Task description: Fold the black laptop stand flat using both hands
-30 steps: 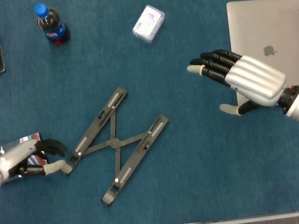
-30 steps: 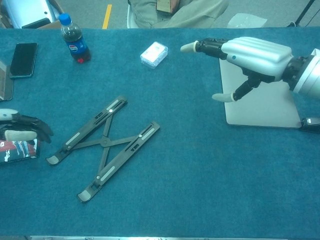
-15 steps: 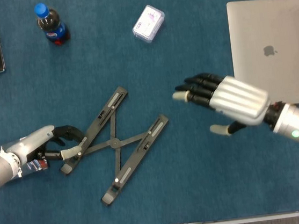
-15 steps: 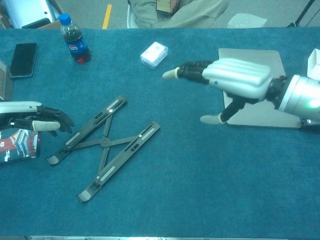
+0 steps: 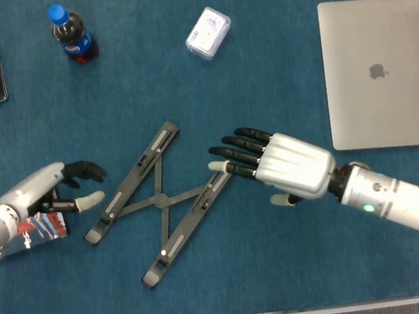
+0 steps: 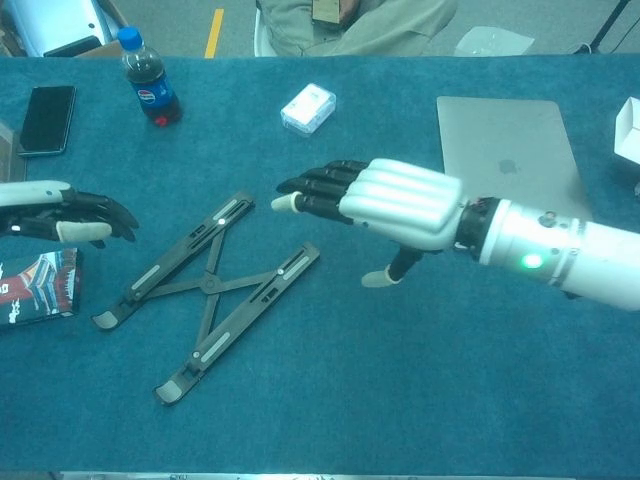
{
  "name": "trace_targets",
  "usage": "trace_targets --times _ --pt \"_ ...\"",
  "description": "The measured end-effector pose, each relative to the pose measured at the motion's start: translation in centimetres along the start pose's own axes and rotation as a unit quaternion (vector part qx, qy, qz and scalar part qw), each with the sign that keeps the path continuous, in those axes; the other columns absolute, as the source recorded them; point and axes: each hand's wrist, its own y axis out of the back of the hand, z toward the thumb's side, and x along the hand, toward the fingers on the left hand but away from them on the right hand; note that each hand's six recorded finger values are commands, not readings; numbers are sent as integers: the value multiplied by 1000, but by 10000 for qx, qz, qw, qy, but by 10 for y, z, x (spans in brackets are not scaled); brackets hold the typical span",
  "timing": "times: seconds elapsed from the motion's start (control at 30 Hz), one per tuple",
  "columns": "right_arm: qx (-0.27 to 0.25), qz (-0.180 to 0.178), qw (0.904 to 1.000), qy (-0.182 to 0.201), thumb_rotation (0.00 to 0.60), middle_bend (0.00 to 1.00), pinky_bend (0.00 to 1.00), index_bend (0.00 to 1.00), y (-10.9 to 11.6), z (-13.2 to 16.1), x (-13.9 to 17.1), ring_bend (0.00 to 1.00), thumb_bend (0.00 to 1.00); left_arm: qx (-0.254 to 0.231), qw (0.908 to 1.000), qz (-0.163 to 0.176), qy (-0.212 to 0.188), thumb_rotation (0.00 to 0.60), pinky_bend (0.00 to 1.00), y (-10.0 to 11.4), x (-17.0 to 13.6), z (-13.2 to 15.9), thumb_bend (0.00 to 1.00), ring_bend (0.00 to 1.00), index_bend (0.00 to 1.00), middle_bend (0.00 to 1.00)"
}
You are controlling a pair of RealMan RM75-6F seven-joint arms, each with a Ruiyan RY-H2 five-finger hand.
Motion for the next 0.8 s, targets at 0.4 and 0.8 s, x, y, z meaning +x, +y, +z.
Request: trace_targets --times 0.4,0.8 --pt "411 53 9991 108 600 15 104 0 -21 5 -29 0 89 -87 9992 381 -44 299 206 18 -17 -1 251 158 207 225" --pt "488 141 9986 136 600 12 97 0 -42 5 -48 0 87 -135 9986 505 -52 306 206 21 -26 -1 251 157 207 218"
